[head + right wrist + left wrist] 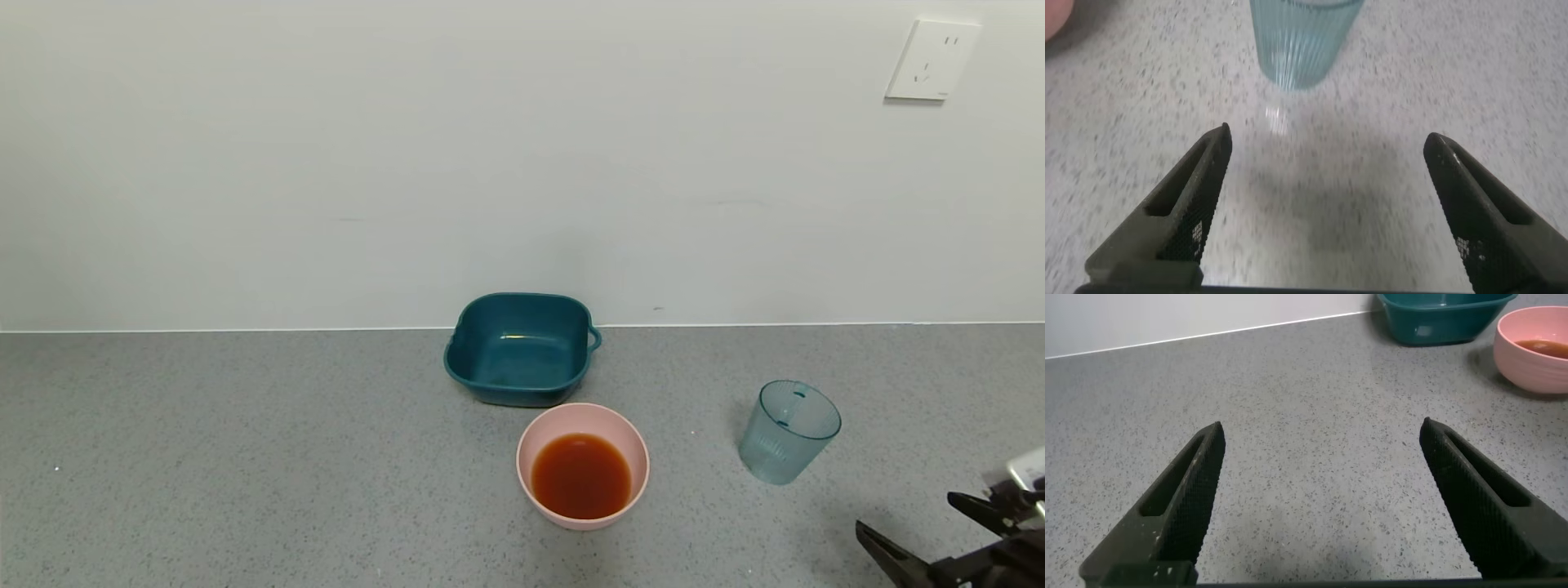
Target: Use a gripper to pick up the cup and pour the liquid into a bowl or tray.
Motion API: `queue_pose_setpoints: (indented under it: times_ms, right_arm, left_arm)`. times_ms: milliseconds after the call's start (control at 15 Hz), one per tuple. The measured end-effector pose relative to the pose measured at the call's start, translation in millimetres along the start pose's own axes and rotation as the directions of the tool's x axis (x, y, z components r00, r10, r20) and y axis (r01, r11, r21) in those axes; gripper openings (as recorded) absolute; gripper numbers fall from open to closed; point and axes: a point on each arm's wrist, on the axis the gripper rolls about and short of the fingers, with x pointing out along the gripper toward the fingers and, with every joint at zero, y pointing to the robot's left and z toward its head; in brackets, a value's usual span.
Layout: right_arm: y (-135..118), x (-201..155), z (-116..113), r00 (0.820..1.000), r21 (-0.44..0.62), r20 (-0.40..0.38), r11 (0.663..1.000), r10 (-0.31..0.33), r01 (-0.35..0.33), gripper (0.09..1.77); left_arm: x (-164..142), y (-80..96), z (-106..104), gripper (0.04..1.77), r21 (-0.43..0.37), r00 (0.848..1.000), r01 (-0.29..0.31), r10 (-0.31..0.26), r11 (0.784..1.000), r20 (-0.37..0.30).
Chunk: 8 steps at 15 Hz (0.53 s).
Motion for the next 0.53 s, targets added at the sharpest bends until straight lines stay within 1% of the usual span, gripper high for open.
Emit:
queue_pose_setpoints:
  times_ms: [200, 333, 400, 533]
  right_arm:
    - [-5.5, -35.5, -3.4, 0.999, 0.001, -0.05, 1.0, 0.001, -0.001, 1.7]
    - [-9.5, -60.5, -1.5, 0.998, 0.018, -0.063, 1.0, 0.0, 0.001, 1.7]
    - [-11.6, -71.9, 0.8, 0.999, 0.034, -0.048, 0.999, -0.004, 0.005, 1.7]
    - [-15.4, -85.9, 3.4, 0.999, 0.077, 0.022, 0.996, -0.036, 0.034, 1.7]
  left_arm:
    - [0.0, 0.0, 0.0, 1.72, 0.0, 1.0, 0.0, 0.0, 1.0, 0.0]
    - [0.0, 0.0, 0.0, 1.72, 0.0, 1.0, 0.0, 0.0, 1.0, 0.0]
    - [0.0, 0.0, 0.0, 1.72, 0.0, 1.0, 0.0, 0.0, 1.0, 0.0]
    - [0.0, 0.0, 0.0, 1.72, 0.0, 1.0, 0.0, 0.0, 1.0, 0.0]
